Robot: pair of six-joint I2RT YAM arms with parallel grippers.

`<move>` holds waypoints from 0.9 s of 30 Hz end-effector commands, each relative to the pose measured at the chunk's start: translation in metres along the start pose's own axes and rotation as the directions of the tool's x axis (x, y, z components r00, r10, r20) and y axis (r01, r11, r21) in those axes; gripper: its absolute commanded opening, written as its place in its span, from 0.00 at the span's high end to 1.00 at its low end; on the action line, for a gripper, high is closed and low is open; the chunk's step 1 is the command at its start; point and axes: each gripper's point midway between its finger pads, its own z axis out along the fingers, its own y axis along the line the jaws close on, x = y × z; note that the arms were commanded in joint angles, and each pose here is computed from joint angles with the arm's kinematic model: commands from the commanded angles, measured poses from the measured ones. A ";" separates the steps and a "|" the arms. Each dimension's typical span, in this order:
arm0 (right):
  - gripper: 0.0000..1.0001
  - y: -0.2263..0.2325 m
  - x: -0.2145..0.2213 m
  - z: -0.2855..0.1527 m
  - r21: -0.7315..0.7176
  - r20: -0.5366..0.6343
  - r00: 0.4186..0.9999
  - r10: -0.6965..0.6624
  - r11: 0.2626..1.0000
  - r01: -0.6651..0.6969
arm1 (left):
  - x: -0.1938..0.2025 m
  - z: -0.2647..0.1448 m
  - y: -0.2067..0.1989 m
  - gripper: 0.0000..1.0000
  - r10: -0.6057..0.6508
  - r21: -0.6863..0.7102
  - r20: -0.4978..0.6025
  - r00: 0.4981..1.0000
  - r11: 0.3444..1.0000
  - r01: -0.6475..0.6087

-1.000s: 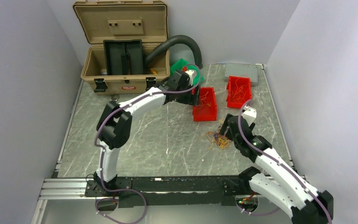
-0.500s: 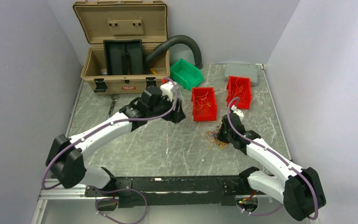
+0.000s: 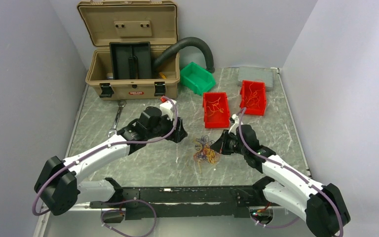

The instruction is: Untangle the cables

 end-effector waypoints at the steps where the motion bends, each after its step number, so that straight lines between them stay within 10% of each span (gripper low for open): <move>1: 1.00 -0.025 0.003 0.001 0.136 -0.022 1.000 -0.004 0.991 0.007 | -0.011 0.004 -0.005 0.20 -0.007 0.031 0.051 0.999 1.000 0.005; 27: 1.00 -0.037 0.017 0.002 0.149 -0.048 0.999 -0.017 0.988 0.024 | 0.017 0.094 -0.017 0.32 -0.090 0.063 -0.196 0.977 0.993 0.104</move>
